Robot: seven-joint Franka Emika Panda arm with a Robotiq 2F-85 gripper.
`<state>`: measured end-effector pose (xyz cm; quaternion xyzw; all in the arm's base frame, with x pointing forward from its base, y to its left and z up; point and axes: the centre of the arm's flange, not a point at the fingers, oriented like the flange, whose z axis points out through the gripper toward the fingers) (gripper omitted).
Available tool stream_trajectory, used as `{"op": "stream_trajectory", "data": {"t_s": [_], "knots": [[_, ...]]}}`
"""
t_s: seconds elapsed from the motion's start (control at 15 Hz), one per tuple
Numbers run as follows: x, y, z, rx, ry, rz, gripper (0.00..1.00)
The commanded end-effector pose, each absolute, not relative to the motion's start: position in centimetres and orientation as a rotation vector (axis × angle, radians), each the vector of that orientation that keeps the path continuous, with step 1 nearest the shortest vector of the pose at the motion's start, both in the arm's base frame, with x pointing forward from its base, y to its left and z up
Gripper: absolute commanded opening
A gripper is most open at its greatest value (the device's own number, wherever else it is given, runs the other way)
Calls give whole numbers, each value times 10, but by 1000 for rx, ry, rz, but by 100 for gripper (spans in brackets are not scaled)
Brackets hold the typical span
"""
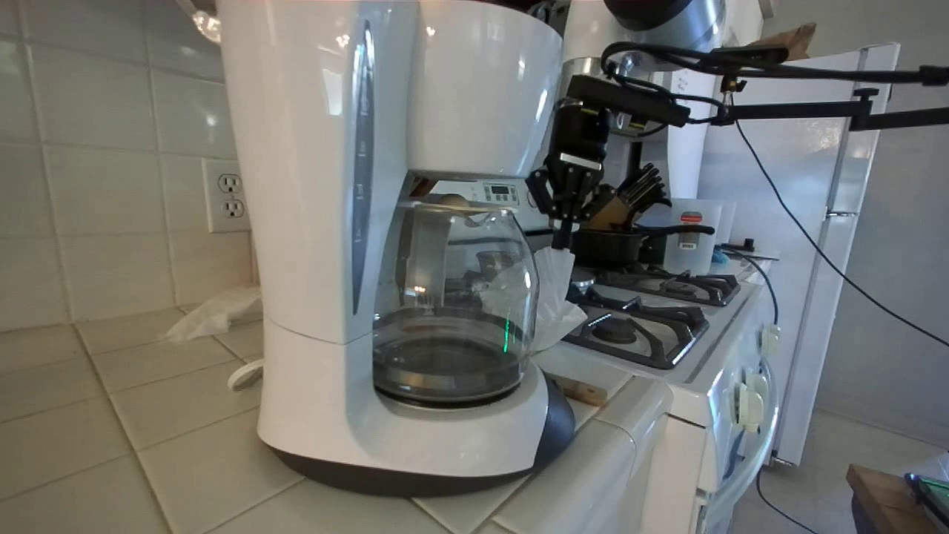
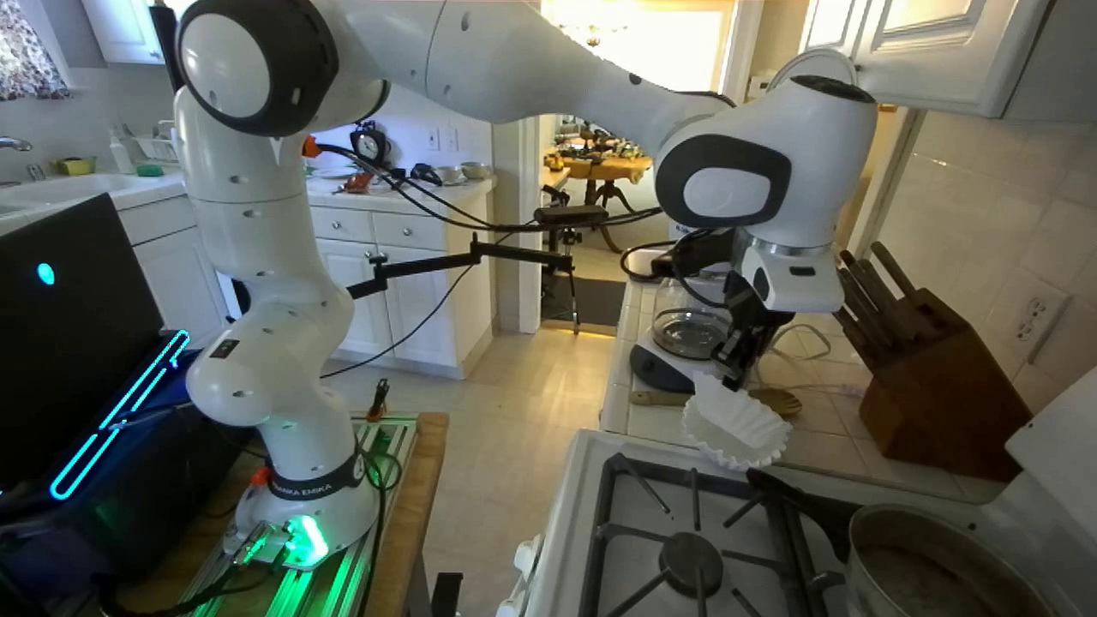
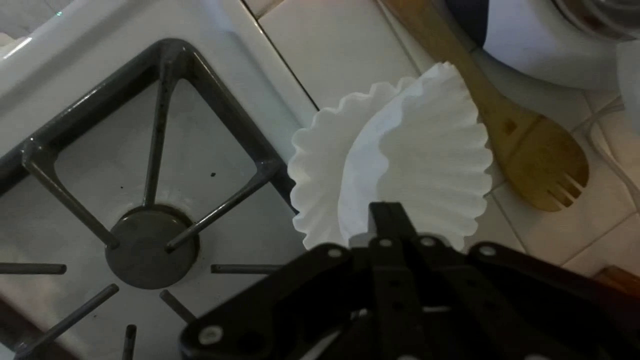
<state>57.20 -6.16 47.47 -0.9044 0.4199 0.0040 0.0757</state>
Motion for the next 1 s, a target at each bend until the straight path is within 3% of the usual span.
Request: {"op": "stream_trajectory", "data": {"t_s": [0.0, 0.53, 0.93], "knots": [[566, -69, 513, -2669, 1213, 10, 1], [548, -84, 602, -2606, 1109, 8, 1], [521, -92, 597, -2597, 1140, 21, 1]]}}
